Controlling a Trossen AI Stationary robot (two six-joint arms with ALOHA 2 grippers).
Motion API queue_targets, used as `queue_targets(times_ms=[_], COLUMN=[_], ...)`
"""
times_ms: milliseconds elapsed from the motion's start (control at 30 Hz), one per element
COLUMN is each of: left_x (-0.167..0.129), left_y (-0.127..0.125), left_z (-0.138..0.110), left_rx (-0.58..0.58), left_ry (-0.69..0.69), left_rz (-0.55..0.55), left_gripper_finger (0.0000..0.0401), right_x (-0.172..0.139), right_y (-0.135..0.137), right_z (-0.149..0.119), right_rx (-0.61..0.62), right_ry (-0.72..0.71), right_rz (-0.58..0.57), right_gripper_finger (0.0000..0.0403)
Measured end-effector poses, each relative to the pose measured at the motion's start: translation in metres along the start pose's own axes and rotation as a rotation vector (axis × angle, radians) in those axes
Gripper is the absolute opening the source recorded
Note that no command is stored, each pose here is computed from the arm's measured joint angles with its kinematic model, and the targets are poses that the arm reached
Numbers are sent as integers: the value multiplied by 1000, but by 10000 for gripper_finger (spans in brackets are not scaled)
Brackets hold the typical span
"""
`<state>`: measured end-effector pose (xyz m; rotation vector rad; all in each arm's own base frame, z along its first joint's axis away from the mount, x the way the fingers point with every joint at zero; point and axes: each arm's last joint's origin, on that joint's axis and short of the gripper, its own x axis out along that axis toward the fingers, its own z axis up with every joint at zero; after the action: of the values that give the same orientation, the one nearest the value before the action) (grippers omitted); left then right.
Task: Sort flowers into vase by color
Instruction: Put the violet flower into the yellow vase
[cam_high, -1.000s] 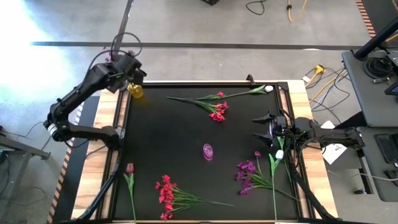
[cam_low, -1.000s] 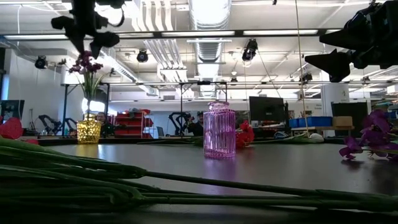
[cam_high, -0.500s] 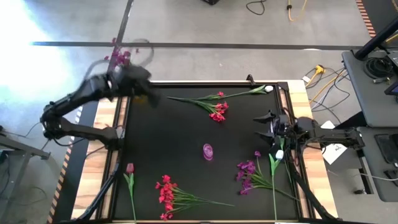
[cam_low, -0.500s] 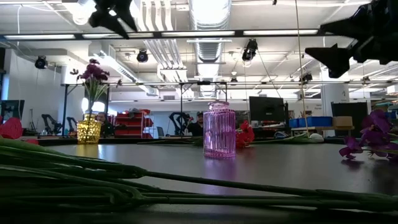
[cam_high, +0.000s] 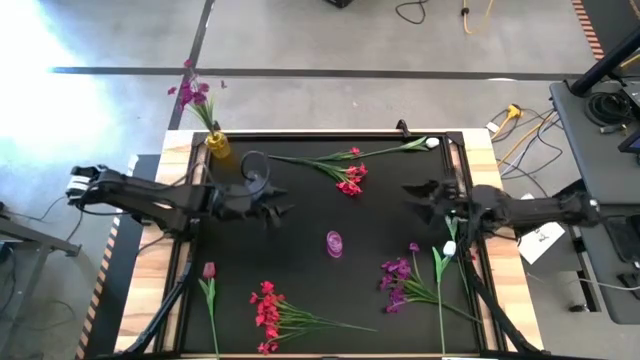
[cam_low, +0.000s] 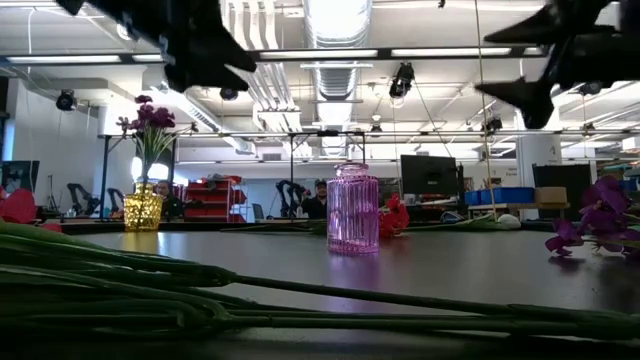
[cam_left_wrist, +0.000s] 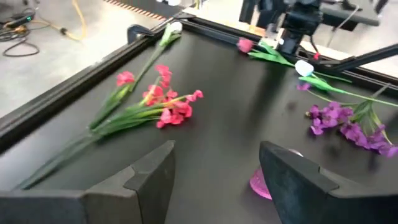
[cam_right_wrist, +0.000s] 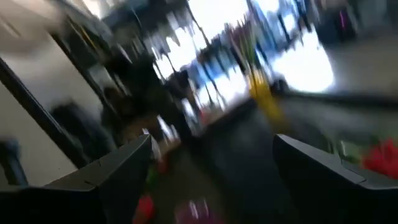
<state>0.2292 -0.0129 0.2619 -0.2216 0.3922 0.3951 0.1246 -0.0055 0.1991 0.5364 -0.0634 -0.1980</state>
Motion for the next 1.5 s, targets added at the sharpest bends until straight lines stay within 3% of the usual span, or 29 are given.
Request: queue_targets(times_ms=[233,467,567,667,767,967,1133,1200,1333,1500], left_x=[3,-1,-1,1,6,16,19,17,10,-3], left_y=[-6,-15,-16,-15,-15,-20,-34,-40,-46,-46], left_z=[-35,-54,-60,-68,-77,-86,-88,-88,-86,-81], left_rx=[-10,-19,-21,-28,-21,9,52,74,99,102], left_ry=[-48,-130,-151,-165,-163,-158,-151,-149,-165,-172], left_rz=[-79,-182,-203,-213,-211,-216,-252,-270,-304,-334], left_gripper_finger=[216,216,216,216,216,216,216,216,216,216], right_x=[43,66,73,75,73,69,76,77,78,80], right_y=[26,73,95,114,130,141,141,138,132,131], right_z=[-12,-14,-25,-42,-61,-110,-143,-150,-160,-158], right_rx=[1,-141,-179,-133,-126,-118,-121,-142,-198,-260], right_ry=[556,1042,1222,1478,1634,1826,1813,1813,1822,1799], right_rz=[-166,-461,-556,-602,-669,-653,-572,-594,-607,-567], right_gripper_finger=[327,327,327,327,327,327,325,316,265,149])
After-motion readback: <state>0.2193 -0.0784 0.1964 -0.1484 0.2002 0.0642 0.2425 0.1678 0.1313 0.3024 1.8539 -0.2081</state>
